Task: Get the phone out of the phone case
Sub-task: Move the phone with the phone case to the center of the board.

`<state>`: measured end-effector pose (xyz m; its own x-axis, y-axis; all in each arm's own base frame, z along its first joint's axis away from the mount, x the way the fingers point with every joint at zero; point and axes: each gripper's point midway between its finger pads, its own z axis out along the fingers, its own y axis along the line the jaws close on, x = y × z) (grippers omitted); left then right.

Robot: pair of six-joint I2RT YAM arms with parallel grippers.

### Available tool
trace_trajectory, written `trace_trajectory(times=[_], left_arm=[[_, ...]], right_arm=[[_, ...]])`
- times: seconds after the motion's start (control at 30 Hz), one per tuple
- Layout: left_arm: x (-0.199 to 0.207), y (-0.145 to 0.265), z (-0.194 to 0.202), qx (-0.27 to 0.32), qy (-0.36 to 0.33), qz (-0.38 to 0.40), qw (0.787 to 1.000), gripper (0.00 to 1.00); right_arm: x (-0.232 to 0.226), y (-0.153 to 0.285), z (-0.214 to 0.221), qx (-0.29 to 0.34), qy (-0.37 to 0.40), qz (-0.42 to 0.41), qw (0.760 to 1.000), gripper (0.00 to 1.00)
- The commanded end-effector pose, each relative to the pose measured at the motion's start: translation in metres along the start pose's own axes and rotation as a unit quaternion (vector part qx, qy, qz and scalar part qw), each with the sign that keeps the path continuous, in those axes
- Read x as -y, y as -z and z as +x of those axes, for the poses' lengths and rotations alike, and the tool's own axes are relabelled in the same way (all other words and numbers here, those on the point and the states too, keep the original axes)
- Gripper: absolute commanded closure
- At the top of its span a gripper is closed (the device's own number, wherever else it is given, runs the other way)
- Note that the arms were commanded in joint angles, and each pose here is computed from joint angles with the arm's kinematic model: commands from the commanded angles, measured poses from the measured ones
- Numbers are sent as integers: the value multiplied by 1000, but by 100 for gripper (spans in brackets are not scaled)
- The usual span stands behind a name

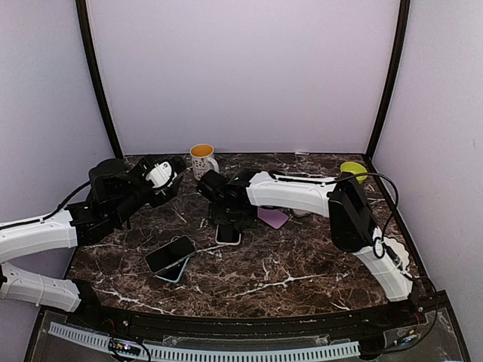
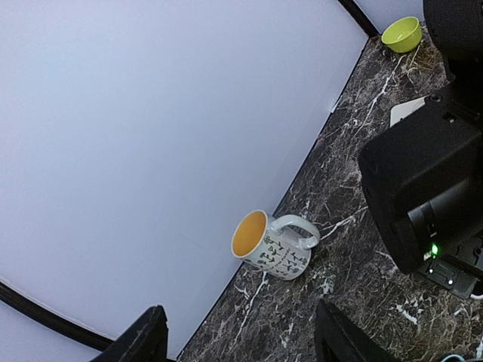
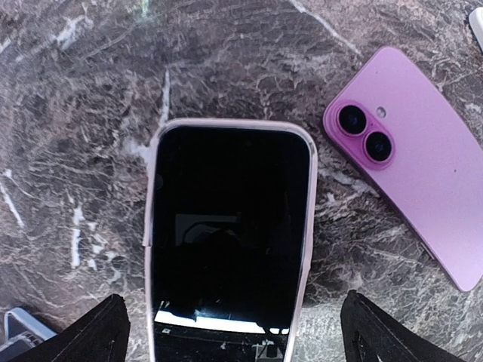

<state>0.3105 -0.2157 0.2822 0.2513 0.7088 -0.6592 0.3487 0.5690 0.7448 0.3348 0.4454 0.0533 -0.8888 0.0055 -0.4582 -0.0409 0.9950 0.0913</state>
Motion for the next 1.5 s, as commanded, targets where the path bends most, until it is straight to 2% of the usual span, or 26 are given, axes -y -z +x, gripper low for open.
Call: trace_trajectory(times=[0.0,0.23,0.57,0.63,0.77,0.93,1.07,1.17,1.27,1.47], left_arm=[[-24,5,-15,19,18,-27,999,31],[-22,4,-15,19,17,-23,999,32],[-20,2,-13,16,14,-22,1000,33],[-19,2,-12,15,13,-21,1000,33],[-18,1,-12,14,12,-19,1000,33],[-16,0,-11,13,12,-15,1000,33],[-14,-1,-10,13,12,-12,1000,33],[-12,-2,-10,13,13,-10,1000,33],[-11,-2,-11,17,14,-6,1000,33],[-7,-3,-9,15,11,-3,1000,34]], right_arm=[[0,-6,12,2,20,24,1000,1],[-11,-15,19,13,46,16,999,2],[-13,-36,40,-10,69,18,997,1],[-13,-35,43,-15,75,14,997,4],[-13,-25,47,-25,98,-5,995,22],[1,-16,61,-38,147,-24,988,27],[26,-3,72,-42,213,-24,976,26],[47,9,88,-51,285,-35,956,25],[68,17,103,-58,322,-49,944,23],[101,14,123,-66,330,-37,941,6]])
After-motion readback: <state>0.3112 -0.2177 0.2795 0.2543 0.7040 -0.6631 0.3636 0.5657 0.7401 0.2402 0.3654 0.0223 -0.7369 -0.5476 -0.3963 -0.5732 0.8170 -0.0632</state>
